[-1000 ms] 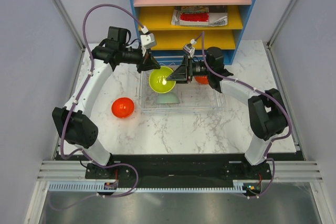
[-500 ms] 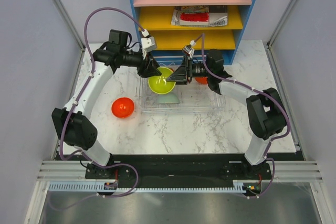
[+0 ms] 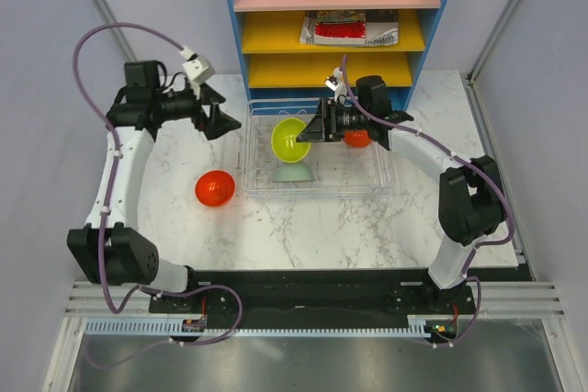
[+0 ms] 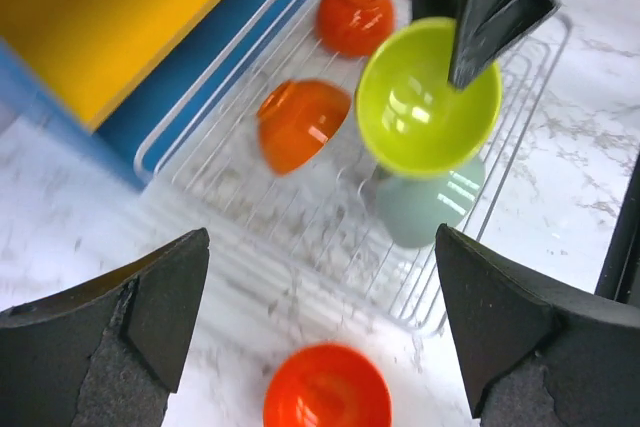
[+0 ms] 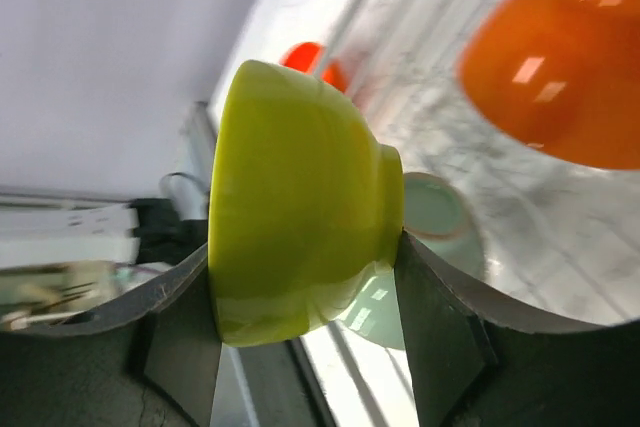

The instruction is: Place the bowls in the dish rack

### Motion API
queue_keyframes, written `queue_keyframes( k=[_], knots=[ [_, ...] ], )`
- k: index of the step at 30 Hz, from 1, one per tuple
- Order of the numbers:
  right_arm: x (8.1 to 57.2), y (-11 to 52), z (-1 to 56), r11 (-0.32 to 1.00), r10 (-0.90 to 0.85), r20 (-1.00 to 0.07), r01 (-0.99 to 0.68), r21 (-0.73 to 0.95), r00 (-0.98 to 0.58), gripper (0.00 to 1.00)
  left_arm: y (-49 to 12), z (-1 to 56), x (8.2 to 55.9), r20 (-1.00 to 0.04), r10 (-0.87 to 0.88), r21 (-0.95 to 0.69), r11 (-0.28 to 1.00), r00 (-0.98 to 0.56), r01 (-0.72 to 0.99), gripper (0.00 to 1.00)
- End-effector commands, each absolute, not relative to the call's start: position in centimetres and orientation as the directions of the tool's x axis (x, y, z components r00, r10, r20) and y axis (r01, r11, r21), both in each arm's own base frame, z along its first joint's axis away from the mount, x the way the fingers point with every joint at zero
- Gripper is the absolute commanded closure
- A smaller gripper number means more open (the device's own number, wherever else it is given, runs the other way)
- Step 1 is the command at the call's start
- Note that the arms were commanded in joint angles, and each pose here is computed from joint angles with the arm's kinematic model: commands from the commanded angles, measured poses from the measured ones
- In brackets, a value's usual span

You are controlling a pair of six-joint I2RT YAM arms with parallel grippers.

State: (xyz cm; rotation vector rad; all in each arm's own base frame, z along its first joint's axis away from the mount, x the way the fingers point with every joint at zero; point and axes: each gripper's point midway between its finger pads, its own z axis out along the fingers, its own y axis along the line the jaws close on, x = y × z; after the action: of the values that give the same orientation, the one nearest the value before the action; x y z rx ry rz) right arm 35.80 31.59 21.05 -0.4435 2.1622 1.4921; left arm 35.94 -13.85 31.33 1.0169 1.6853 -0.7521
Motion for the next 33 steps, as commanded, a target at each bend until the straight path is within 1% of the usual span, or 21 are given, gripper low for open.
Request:
queue_keyframes(
  k=[1, 2, 3, 4, 5, 6, 7, 8, 9, 10, 12, 13, 14, 17, 20, 27, 33],
  knots=[
    [38.7, 27.3, 24.5, 0.606, -0.045, -0.762, -0.625, 0.493, -0.646, 1.0, -9.3, 30.1, 33.6, -0.952, 0.208, -0.064, 0.583, -0.225, 0.81, 0.0],
    [38.9, 26.3, 24.0, 0.666, -0.069, -0.762, -0.598, 0.445, -0.644, 1.0, -8.5, 29.2, 33.3, -0.948, 0.209, -0.066, 0.608, -0.24, 0.791, 0.0],
    [39.8, 25.2, 24.5, 0.717, -0.084, -0.79, -0.588, 0.375, -0.607, 1.0, -6.9, 28.4, 33.1, -0.946, 0.203, -0.065, 0.644, -0.252, 0.762, 0.0],
    [40.1, 24.2, 24.9, 0.749, -0.106, -0.806, -0.58, 0.32, -0.582, 1.0, -6.5, 26.9, 32.0, -0.94, 0.193, -0.084, 0.669, -0.282, 0.739, 0.0],
    [40.0, 23.3, 24.7, 0.783, -0.131, -0.801, -0.557, 0.278, -0.584, 1.0, -5.9, 26.2, 32.0, -0.938, 0.201, -0.068, 0.692, -0.282, 0.719, 0.0],
    [40.2, 22.4, 25.1, 0.802, -0.168, -0.818, -0.559, 0.211, -0.55, 1.0, -5.4, 24.3, 31.3, -0.928, 0.193, -0.095, 0.705, -0.319, 0.703, 0.0],
    [40.8, 20.9, 24.9, 0.85, -0.194, -0.819, -0.51, 0.135, -0.54, 1.0, -5.2, 23.9, 30.8, -0.927, 0.199, -0.085, 0.712, -0.316, 0.697, 0.0],
    [40.6, 20.1, 24.5, 0.865, -0.222, -0.805, -0.492, 0.096, -0.55, 1.0, -5.0, 23.5, 30.6, -0.928, 0.2, -0.079, 0.717, -0.313, 0.693, 0.0],
    [40.6, 19.2, 24.3, 0.877, -0.251, -0.801, -0.479, 0.05, -0.544, 1.0, -4.9, 22.3, 30.1, -0.924, 0.182, -0.109, 0.719, -0.337, 0.687, 0.0],
    [40.8, 18.0, 24.1, 0.889, -0.3, -0.793, -0.457, -0.03, -0.531, 1.0, -5.0, 22.2, 29.7, -0.926, 0.169, -0.119, 0.717, -0.338, 0.687, 0.0],
    [40.6, 16.3, 23.1, 0.898, -0.354, -0.763, -0.423, -0.117, -0.541, 1.0, -4.9, 21.5, 29.5, -0.927, 0.147, -0.139, 0.719, -0.345, 0.681, 0.0],
    [40.4, 16.0, 22.7, 0.886, -0.405, -0.746, -0.429, -0.176, -0.529, 1.0, -4.8, 21.5, 29.4, -0.928, 0.139, -0.144, 0.723, -0.347, 0.676, 0.0],
    [40.6, 14.6, 22.5, 0.893, -0.427, -0.727, -0.375, -0.247, -0.538, 1.0, -4.7, 21.4, 29.4, -0.929, 0.133, -0.144, 0.732, -0.346, 0.666, 0.0],
    [40.3, 13.3, 21.0, 0.87, -0.491, -0.663, -0.347, -0.349, -0.564, 1.0, -4.4, 21.3, 29.1, -0.934, 0.123, -0.139, 0.739, -0.335, 0.659, 0.0],
    [39.9, 13.2, 19.8, 0.844, -0.536, -0.611, -0.354, -0.402, -0.583, 1.0, -4.7, 20.8, 28.9, -0.935, 0.11, -0.157, 0.724, -0.337, 0.672, 0.0],
    [37.8, 13.0, 16.7, 0.736, -0.656, -0.445, -0.386, -0.556, -0.609, 1.0, -4.8, 20.8, 28.8, -0.936, 0.109, -0.159, 0.72, -0.336, 0.676, 0.0],
    [36.9, 12.9, 14.3, 0.657, -0.716, -0.329, -0.434, -0.617, -0.615, 1.0, -5.1, 20.9, 28.6, -0.938, 0.105, -0.162, 0.708, -0.329, 0.687, 0.0]
  ],
)
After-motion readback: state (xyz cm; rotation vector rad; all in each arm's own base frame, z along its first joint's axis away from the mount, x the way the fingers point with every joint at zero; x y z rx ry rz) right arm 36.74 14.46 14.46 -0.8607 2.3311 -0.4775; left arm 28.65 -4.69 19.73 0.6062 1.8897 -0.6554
